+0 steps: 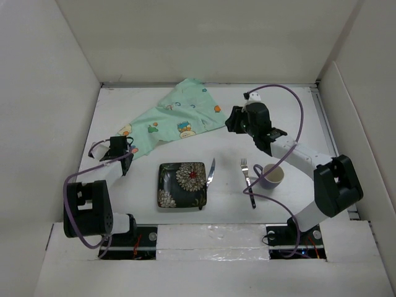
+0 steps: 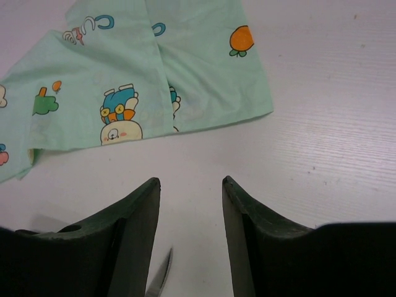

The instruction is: Set the dinner table for one person

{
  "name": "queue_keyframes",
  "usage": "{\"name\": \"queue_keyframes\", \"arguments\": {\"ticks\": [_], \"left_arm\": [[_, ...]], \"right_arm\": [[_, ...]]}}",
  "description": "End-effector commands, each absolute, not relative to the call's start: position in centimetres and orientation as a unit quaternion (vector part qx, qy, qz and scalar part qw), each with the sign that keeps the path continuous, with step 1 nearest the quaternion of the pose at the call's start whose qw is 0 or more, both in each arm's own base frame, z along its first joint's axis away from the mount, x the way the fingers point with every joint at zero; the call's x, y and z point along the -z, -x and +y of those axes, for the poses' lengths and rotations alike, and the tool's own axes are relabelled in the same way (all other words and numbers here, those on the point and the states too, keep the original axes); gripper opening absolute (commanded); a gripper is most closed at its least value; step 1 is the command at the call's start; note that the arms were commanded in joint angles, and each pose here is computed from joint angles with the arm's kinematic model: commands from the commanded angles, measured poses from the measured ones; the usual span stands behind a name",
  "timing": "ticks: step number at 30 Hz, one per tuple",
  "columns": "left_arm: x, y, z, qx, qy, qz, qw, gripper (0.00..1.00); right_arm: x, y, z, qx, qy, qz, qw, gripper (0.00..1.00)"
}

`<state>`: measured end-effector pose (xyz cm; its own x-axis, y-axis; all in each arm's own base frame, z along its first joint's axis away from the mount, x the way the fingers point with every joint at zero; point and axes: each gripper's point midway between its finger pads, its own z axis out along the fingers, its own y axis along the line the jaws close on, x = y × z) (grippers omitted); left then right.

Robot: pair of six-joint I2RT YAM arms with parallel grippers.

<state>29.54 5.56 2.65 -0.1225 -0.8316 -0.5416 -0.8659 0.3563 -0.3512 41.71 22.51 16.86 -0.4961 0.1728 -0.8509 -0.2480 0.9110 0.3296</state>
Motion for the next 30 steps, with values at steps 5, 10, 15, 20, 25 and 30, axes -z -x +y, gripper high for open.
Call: {"name": "queue_keyframes", "arguments": {"ticks": [5, 10, 15, 20, 25, 30], "left_arm": [[-2.0, -29.9, 6.0, -0.041, 0.573, 0.745, 0.339, 0.37], [-1.2, -30.2, 6.2, -0.052, 0.570, 0.750, 0.331, 0.17], [-1.6, -31.4, 6.1, -0.043, 0.560, 0.754, 0.340, 0.00], [-3.9, -32.4, 5.7, -0.023, 0.540, 0.754, 0.372, 0.00], [-10.1, -32.6, 4.0, 0.030, 0.505, 0.742, 0.441, 0.00], [-14.1, -31.6, 3.1, 0.078, 0.467, 0.729, 0.494, 0.00]], "right_arm": [[-20.0, -41.8, 22.6, -0.241, 0.025, 0.808, 0.537, 0.49], [-19.4, -41.9, 22.8, -0.242, 0.026, 0.811, 0.532, 0.49], [-18.8, -42.2, 22.4, -0.237, 0.023, 0.814, 0.529, 0.49], [-18.3, -42.6, 21.8, -0.227, 0.019, 0.818, 0.529, 0.49], [-16.3, -43.6, 20.4, -0.193, 0.004, 0.836, 0.514, 0.57], [-14.2, -45.1, 19.8, -0.161, -0.006, 0.853, 0.496, 0.58]]}}
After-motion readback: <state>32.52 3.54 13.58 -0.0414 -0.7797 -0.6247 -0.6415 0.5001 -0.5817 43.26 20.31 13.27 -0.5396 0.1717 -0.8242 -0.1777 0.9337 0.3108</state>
